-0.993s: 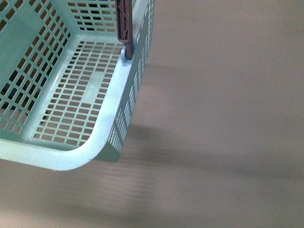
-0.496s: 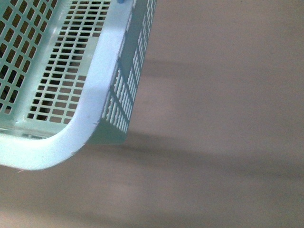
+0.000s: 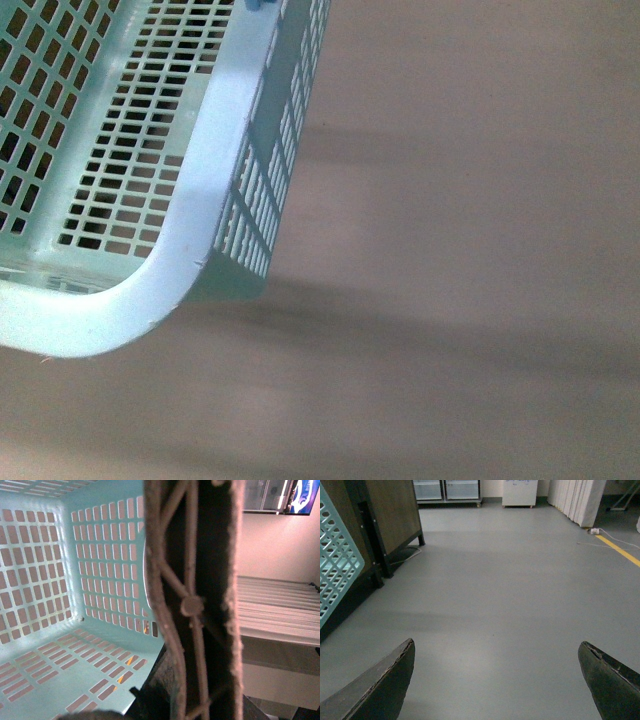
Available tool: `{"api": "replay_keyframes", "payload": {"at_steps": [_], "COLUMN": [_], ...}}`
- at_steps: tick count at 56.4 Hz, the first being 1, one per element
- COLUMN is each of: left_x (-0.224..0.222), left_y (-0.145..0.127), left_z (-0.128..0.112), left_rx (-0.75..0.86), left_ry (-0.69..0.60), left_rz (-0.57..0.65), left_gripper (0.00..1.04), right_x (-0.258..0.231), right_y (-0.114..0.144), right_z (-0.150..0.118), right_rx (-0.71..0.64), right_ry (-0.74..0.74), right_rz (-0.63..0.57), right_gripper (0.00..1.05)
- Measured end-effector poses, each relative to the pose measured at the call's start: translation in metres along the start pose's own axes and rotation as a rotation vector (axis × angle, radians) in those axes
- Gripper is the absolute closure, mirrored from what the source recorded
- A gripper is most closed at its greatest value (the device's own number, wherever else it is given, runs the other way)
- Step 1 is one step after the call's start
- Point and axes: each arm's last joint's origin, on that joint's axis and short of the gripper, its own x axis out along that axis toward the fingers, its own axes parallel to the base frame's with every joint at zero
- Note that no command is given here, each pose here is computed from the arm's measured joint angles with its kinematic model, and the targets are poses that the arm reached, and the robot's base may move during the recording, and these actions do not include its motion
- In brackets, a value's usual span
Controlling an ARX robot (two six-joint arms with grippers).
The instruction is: Pick lemon and mango into basket
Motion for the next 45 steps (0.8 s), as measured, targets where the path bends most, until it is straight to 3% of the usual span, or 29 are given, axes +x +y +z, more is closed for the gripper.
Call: {"api": "replay_keyframes", "payload": {"at_steps": [45], "left_x": [0.0000], "left_y": [0.0004], "left_z": [-0.0002], "left_rx": [0.002], "left_ry": [0.000], "left_rz": [0.003], "left_gripper": [0.99], "right_x": [0.0000], "right_y": [0.0001], "right_z": [0.0000], "right_rx": [0.000], "right_ry": [0.000], "right_rz": [0.003], "right_gripper": [0.09]}}
